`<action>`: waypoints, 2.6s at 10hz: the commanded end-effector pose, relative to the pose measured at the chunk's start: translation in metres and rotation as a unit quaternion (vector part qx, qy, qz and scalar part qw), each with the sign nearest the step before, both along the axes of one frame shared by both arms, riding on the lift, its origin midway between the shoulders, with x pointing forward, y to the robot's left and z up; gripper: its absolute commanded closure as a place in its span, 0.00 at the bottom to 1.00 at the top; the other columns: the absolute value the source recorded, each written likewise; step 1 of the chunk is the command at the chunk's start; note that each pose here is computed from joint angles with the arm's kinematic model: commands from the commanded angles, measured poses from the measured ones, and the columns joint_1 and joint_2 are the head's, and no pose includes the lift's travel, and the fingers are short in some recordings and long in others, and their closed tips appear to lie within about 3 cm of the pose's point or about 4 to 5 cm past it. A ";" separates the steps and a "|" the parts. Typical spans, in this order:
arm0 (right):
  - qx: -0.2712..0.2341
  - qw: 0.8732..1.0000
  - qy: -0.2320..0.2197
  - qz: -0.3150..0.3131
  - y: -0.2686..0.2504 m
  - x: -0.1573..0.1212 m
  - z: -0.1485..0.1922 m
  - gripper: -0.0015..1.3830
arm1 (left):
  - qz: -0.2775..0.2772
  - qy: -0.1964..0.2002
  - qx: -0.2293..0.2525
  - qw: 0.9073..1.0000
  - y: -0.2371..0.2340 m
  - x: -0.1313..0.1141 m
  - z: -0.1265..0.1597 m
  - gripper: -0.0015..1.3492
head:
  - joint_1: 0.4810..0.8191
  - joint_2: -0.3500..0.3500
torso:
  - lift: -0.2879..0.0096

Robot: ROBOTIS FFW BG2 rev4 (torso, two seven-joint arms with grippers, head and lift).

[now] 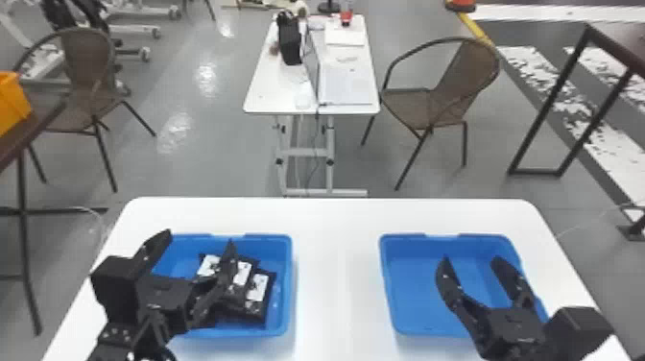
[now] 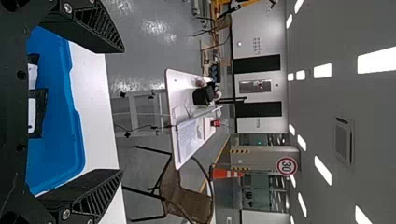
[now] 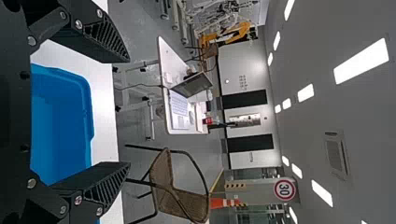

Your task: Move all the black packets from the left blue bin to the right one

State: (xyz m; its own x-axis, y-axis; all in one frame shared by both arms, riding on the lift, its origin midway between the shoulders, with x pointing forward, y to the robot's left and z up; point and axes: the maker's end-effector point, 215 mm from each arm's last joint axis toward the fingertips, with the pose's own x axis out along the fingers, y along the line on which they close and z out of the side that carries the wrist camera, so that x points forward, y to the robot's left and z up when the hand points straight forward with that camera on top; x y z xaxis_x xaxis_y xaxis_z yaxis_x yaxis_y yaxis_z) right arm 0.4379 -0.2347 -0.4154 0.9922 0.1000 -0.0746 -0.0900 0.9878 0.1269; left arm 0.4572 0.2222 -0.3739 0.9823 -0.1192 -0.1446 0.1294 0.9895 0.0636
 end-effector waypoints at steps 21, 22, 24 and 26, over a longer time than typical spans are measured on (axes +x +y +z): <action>0.011 1.000 0.007 0.007 0.010 0.006 -0.008 0.18 | -0.045 0.218 -0.001 0.975 0.023 0.017 -0.158 0.10 | 0.63 0.53 | 0.97; 0.012 1.000 0.007 0.009 0.011 0.007 -0.008 0.18 | -0.058 0.230 0.002 0.971 0.021 0.020 -0.168 0.10 | 0.63 0.53 | 0.97; 0.012 1.000 0.004 0.015 0.014 0.010 -0.007 0.18 | -0.070 0.244 0.018 0.967 0.021 0.026 -0.180 0.10 | 0.63 0.53 | 0.97; 0.013 1.000 0.007 0.016 0.015 0.011 -0.009 0.18 | -0.080 0.257 0.020 0.963 0.022 0.034 -0.193 0.10 | 0.63 0.54 | 0.97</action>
